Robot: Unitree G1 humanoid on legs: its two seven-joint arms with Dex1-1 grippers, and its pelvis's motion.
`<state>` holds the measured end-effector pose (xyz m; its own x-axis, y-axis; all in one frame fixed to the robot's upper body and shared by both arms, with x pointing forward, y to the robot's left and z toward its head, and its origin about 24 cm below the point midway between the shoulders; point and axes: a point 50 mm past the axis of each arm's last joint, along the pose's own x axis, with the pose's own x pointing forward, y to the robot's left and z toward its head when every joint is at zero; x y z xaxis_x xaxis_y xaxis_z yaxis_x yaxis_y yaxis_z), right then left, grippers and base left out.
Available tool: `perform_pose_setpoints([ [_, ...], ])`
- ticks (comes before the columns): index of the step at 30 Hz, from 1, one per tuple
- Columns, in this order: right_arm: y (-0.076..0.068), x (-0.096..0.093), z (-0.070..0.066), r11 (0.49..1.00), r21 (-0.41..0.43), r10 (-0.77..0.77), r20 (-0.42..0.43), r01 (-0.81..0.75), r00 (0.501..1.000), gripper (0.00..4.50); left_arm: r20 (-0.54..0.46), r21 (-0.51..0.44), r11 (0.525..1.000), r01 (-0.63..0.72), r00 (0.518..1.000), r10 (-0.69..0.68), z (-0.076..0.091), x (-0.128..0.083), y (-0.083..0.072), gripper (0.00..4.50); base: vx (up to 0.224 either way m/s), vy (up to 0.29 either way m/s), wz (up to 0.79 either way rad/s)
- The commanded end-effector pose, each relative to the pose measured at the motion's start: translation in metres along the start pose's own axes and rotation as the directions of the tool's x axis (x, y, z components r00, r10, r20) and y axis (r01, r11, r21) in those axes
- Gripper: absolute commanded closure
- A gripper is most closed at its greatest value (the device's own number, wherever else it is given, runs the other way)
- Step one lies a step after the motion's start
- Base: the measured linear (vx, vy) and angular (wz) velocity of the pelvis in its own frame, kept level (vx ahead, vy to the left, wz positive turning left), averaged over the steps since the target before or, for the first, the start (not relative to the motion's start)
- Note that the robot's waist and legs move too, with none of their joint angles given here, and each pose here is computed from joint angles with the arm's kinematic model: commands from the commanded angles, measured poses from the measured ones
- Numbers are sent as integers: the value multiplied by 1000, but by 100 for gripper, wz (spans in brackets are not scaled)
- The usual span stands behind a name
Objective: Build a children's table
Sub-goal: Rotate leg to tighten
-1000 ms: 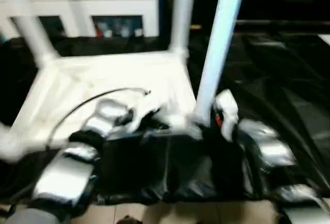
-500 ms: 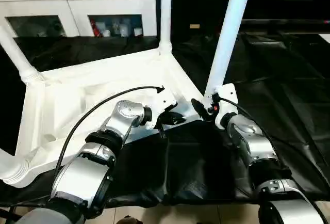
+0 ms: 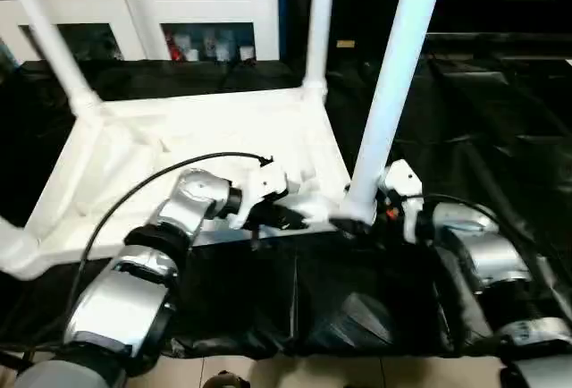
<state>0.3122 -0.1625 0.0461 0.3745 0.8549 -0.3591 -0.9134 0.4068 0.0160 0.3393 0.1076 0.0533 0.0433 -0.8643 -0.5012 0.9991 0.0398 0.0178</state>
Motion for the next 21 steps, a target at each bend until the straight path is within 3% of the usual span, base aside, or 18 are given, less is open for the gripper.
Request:
perform_pose_setpoints([
  [1, 14, 11, 2, 992, 0, 129, 0, -129, 992, 92, 32, 81, 994, 73, 997, -75, 16, 6, -2, 450, 0, 0, 0],
  [3, 15, 11, 2, 990, 1, 144, 0, -144, 990, 92, 35, 82, 993, 85, 996, -88, 16, 5, -2, 450, 0, 0, 0],
  [10, 19, 10, 2, 979, 23, 204, 11, -204, 979, 166, 39, 71, 990, 126, 991, -128, 16, 4, -4, 450, 0, 0, 0],
  [14, 22, 12, 1, 979, 55, 194, 33, -196, 980, 175, 44, 55, 993, 109, 993, -111, 15, 4, -3, 450, 0, 0, 0],
  [21, 12, 29, -3, 991, 112, -75, 30, 71, 997, 178, 26, 13, 999, -33, 999, 33, 15, 15, 3, 450, 0, 0, 0],
])
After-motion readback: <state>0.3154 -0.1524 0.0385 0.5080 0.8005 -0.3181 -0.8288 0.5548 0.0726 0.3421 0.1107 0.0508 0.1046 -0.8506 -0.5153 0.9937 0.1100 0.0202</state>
